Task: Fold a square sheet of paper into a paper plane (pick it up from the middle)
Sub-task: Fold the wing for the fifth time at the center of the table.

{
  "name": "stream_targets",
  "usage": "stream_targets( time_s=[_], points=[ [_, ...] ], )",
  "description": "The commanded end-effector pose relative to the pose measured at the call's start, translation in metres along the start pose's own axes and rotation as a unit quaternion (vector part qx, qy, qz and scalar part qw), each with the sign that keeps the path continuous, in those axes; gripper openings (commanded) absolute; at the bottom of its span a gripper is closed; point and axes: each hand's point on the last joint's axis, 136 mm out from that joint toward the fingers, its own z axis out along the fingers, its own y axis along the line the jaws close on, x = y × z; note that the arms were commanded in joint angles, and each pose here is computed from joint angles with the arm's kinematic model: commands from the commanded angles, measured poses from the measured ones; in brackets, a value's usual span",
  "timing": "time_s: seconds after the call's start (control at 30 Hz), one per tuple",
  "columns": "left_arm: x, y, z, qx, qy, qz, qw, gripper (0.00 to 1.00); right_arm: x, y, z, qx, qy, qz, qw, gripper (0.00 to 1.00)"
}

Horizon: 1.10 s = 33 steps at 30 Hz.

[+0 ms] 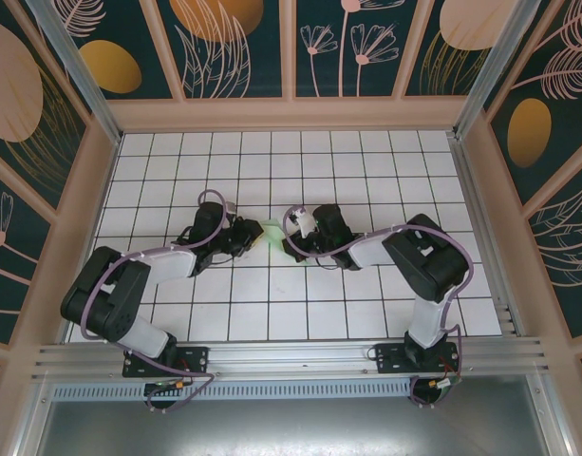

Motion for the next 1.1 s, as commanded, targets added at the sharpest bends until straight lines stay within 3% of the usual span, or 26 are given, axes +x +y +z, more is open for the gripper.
stream_targets(
  time_s=[0.0,0.93,1.07],
  points=[
    [0.003,-0.01,0.008,0.025,0.011,0.008,1.0,0.18,0.002,0.005,0.005,-0.029,0.011,0.038,0.999,0.08],
    [0.016,0.014,0.028,0.009,0.043,-0.009,0.999,0.11,0.027,-0.006,0.015,-0.04,0.054,0.109,0.992,0.13],
    [0.016,0.024,0.036,-0.005,0.048,-0.013,0.999,0.11,0.028,-0.007,0.015,-0.036,0.057,0.115,0.991,0.19]
  ],
)
